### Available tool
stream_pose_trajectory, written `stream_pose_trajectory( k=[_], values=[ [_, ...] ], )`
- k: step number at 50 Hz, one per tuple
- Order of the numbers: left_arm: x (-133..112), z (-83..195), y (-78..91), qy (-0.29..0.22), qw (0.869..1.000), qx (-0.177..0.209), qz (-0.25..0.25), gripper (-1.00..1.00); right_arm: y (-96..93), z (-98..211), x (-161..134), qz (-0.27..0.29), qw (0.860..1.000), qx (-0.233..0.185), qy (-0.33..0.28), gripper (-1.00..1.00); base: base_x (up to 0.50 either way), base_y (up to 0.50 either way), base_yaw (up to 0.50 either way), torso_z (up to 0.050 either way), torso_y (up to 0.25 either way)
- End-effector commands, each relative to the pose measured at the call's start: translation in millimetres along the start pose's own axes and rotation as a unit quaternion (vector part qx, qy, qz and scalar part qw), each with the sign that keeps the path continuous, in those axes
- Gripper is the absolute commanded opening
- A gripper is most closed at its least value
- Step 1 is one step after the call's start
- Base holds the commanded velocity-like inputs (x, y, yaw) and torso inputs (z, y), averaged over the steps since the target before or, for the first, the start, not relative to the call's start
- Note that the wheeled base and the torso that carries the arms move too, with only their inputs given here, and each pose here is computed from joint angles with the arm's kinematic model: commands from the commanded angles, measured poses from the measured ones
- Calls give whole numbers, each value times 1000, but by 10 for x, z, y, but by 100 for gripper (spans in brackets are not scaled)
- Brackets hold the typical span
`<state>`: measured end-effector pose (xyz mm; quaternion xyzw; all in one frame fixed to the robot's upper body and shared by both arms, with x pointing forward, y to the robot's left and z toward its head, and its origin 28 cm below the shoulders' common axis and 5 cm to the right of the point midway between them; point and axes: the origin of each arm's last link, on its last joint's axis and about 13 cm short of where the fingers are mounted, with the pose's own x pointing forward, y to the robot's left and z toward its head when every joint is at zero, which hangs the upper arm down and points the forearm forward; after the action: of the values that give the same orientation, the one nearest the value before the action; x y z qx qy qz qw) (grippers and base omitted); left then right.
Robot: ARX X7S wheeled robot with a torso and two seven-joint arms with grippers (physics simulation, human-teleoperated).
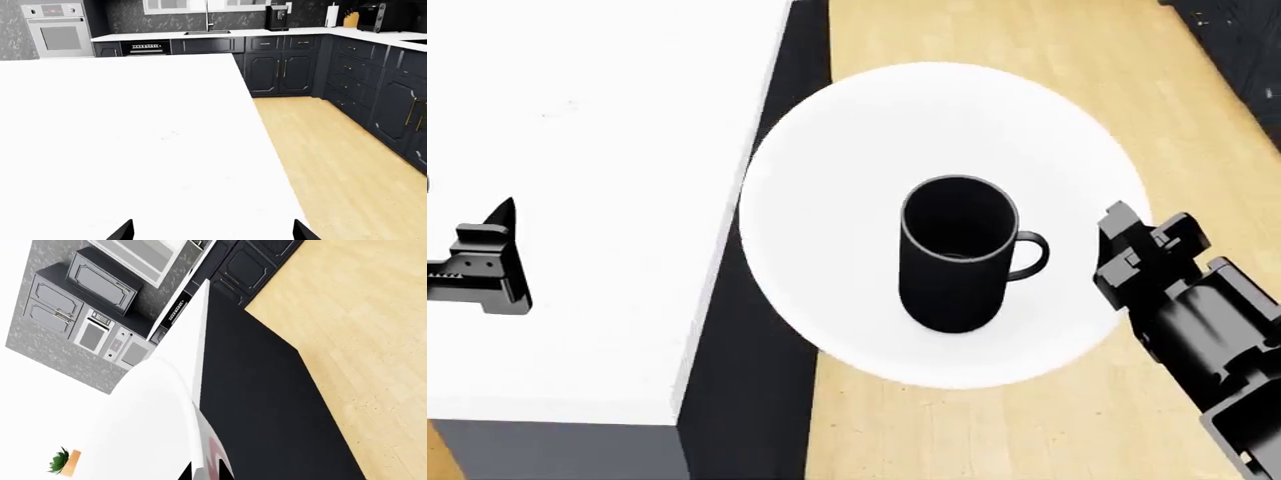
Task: Place the cup inside the bowl on the dining table and move the bowl to any counter.
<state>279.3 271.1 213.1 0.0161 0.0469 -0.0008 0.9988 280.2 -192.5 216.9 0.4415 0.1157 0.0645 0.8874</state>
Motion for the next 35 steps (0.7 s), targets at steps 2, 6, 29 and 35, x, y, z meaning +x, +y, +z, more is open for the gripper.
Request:
stream_pose_trajectory(
  k=[2,6,29,35],
  values=[
    [0,-10,16,0,1000,-1,1,100,22,36,-31,15,1000,7,-12,-100,0,-500,0,0,0],
    [5,-15,2,2,1000,-1,0,100,12,35,-33,17,1000,8,-18,-100,4,-500,0,0,3],
    [-3,-32,14,2,1000,-2,1,100,-47,55,18,18,999,3,-39,-100,208,-470,0,0,0],
    [4,-19,1,0,1000,-1,2,100,-86,64,53,15,999,1,-46,-100,482,-245,0,0,2]
  ],
)
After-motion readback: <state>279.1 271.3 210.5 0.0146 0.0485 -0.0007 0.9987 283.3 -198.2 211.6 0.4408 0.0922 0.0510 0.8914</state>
